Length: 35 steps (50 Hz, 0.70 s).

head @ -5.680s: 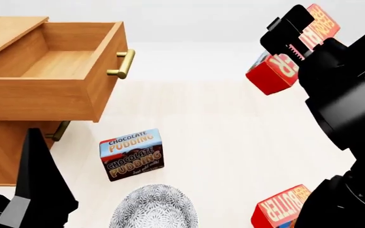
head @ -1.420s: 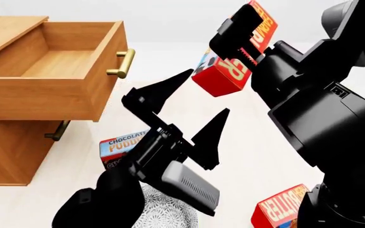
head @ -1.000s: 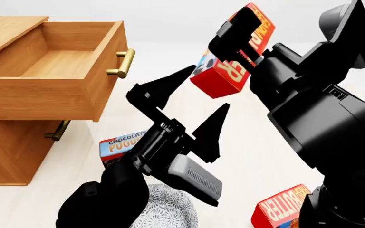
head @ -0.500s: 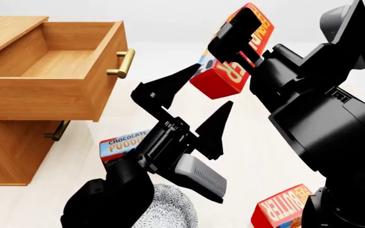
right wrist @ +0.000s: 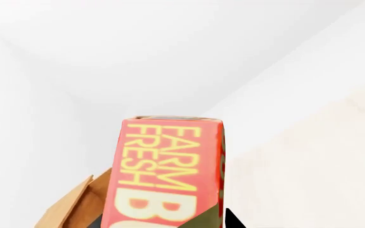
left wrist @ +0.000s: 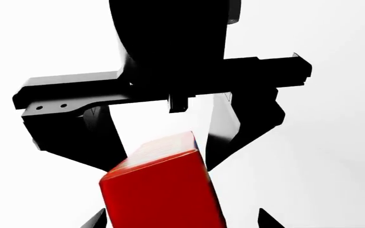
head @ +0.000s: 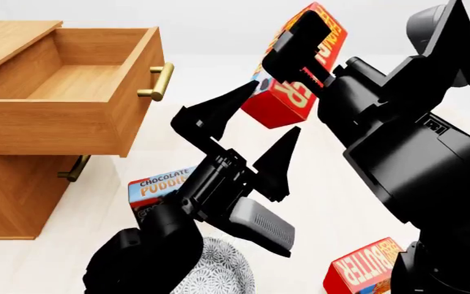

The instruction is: Put the butter at the front in the top drawer of the cabinet and close it.

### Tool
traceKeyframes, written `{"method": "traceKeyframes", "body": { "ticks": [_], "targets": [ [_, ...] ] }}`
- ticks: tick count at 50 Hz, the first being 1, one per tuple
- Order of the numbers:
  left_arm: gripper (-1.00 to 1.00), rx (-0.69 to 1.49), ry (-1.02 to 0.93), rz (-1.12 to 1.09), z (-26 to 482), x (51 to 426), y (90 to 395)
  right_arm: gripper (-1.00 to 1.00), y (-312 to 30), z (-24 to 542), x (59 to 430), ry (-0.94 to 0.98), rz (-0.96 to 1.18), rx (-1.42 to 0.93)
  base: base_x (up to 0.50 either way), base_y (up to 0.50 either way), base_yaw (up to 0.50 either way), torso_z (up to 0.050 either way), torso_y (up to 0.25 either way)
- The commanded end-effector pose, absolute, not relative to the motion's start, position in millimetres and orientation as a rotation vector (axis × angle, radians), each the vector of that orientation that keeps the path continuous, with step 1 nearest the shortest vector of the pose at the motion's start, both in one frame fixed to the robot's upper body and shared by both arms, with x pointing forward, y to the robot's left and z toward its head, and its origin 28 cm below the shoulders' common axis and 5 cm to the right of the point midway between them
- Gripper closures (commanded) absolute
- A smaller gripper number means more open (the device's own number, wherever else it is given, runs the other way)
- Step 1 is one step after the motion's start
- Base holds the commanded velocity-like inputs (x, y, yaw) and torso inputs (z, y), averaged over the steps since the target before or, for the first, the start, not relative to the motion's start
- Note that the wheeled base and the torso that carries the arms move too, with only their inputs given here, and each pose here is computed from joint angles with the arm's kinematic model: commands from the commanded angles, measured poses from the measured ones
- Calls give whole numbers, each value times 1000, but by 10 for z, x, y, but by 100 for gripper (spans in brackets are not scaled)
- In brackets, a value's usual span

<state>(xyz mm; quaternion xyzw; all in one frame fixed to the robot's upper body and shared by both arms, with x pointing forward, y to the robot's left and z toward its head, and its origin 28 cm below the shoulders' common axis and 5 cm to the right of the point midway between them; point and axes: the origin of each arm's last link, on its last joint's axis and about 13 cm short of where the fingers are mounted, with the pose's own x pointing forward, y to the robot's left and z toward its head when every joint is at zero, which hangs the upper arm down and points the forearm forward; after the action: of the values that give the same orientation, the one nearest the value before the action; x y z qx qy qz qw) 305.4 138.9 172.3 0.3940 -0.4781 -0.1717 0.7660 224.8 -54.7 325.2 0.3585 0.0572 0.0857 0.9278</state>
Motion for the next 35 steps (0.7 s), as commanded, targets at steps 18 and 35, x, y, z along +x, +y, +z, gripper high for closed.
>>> {"method": "traceKeyframes", "body": {
  "ticks": [18,35],
  "targets": [
    [-100,882,-1023,-323,1642,3196,1380,100,-562,3268,2235,94,229,735,0,0,0,1,1],
    [-100,904,-1022,-307,1626,3267,1379,100,-564,3258,2234,94,231,736,0,0,0,1,1]
  ]
}}
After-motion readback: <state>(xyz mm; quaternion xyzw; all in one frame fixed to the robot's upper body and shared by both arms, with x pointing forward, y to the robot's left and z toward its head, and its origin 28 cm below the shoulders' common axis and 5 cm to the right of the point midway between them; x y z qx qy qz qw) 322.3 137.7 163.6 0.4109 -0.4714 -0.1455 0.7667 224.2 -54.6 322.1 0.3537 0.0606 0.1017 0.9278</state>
